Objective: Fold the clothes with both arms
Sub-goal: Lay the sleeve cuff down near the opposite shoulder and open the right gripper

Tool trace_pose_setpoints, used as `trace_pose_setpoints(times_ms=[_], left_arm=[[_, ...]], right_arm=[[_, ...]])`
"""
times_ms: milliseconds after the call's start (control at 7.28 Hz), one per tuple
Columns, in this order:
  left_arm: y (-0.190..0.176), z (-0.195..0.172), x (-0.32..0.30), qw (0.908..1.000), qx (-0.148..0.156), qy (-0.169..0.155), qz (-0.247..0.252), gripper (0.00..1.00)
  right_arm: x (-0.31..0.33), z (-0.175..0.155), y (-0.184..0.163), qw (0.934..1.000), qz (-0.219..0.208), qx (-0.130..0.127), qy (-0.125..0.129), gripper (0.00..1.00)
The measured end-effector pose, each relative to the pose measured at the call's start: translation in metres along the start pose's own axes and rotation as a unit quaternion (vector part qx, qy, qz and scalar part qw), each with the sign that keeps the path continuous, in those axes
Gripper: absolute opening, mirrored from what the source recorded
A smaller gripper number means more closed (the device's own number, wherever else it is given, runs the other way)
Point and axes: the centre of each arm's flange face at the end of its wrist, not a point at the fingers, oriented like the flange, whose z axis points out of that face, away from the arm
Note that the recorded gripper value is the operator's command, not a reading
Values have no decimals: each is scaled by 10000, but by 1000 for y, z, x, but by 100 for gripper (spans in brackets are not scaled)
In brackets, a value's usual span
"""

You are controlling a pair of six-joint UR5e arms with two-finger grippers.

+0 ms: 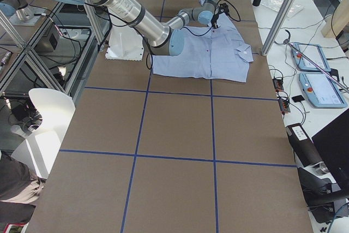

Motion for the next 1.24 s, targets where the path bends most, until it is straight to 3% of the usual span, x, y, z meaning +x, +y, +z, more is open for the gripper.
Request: trace_pose_setpoints(times_ms=[412,962,1236], left_arm=[[-1,0,0,10000,0,0,0,100],[-1,7,-5,9999,-70,-7,-111,100],[-15,10,0,9988,-35,27,-496,100]], right_arm=[[-17,2,9,9997,-110,221,-90,99],[-32,-9,8,9994,157,270,-156,99],[-18,-28,13,9992,350,108,152,100]])
